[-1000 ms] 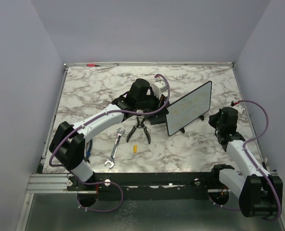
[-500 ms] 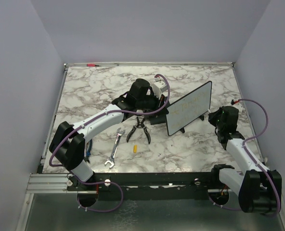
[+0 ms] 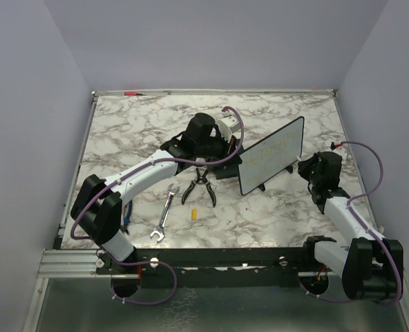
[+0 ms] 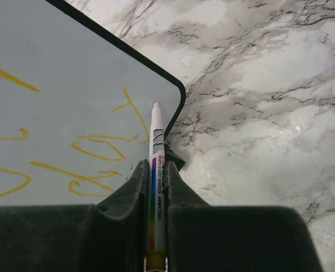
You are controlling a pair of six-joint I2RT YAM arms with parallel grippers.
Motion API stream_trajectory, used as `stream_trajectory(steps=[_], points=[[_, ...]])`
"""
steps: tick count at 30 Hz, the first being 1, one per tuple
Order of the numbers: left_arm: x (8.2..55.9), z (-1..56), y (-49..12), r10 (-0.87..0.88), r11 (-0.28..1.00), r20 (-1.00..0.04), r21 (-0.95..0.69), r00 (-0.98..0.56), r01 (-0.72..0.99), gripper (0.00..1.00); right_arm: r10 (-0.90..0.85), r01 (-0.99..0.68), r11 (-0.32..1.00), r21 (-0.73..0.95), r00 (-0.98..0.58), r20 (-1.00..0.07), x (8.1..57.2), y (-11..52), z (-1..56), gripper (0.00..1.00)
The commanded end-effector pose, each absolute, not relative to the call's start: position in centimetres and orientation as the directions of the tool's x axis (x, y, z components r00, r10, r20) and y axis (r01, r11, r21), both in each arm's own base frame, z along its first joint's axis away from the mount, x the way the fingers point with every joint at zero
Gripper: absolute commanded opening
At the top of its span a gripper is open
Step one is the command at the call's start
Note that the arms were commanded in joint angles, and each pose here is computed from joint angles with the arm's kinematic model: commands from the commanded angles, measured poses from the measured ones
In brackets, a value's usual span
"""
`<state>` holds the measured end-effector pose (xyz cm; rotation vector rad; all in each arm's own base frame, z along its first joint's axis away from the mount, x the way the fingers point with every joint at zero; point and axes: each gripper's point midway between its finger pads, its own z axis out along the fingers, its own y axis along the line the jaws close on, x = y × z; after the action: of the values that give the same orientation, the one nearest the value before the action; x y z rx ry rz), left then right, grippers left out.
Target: Write a sentence on the whiteboard
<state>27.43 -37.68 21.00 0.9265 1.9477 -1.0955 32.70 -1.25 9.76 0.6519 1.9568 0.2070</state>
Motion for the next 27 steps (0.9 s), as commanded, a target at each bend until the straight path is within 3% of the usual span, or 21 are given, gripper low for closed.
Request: stream_trajectory(steps=[1, 22, 27], points=[[25.6, 21.8, -38.3, 0.262, 0.318, -0.829, -0.409, -0.494, 0.855, 0.00, 0.533, 0.336, 0.837, 0.431, -0.325, -0.781, 33.2, -1.2, 9.9, 0.01], [25.7, 21.7, -38.3, 0.262, 0.322, -0.827, -0.410, -0.497, 0.853, 0.00, 0.531, 0.336, 0.838, 0.430, -0.322, -0.784, 33.1, -1.4, 10.0, 0.01], [25.7, 21.5, -38.3, 0.264, 0.326, -0.825, -0.412, -0.500, 0.851, 0.00, 0.539, 0.411, 0.818, 0.403, -0.302, -0.786, 32.3, -2.7, 10.5, 0.01]])
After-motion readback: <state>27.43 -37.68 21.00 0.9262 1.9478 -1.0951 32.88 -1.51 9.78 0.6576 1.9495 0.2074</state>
